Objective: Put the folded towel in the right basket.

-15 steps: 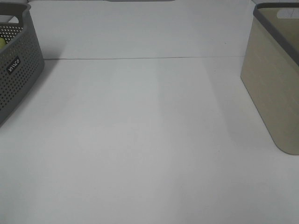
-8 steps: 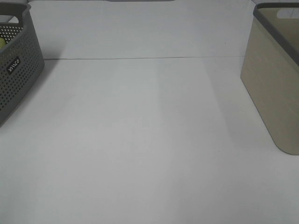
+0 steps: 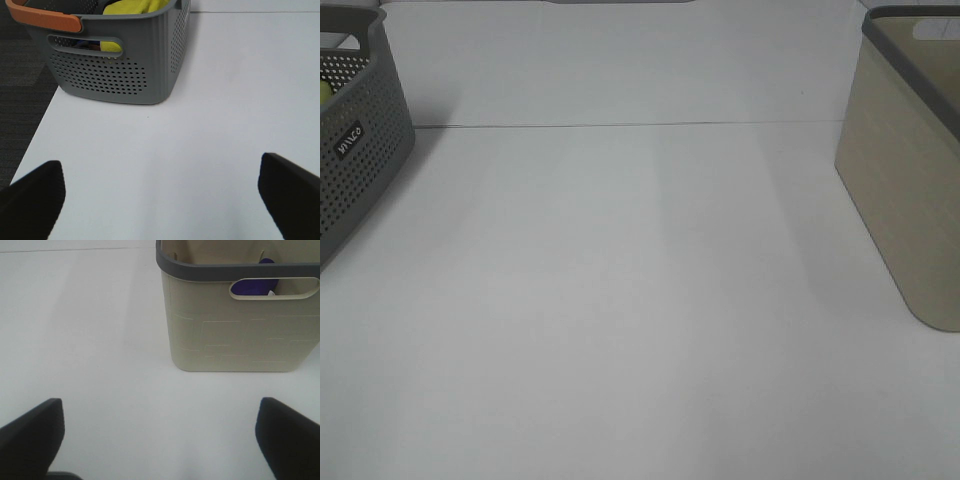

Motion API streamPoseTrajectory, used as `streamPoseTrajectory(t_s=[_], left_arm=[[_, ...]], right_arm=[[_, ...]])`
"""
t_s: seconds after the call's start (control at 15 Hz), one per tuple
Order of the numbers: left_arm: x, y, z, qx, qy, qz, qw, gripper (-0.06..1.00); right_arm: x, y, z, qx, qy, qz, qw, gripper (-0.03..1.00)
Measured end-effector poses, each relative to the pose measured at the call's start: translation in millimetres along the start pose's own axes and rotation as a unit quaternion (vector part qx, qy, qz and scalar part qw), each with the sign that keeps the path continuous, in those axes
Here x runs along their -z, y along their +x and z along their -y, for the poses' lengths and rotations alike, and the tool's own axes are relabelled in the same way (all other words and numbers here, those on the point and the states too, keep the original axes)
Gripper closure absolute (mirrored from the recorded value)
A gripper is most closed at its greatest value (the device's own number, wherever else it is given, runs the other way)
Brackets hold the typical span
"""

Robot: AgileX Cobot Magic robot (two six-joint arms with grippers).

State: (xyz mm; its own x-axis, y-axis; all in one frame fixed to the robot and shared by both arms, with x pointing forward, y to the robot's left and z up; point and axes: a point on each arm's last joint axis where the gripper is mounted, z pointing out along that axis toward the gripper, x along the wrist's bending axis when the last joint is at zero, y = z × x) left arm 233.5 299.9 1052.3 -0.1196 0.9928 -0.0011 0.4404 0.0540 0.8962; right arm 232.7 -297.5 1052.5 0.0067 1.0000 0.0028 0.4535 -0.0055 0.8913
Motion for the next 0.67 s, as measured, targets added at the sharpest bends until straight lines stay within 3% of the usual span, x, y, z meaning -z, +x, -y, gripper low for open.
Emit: streamPoseTrajectory(t_s=[0.67], left_arm=[[0.0,0.0,0.0,0.0,0.0,0.0,1.0,-0.05]], right_arm=[[0.0,0.0,0.0,0.0,0.0,0.0,1.0,0.03]])
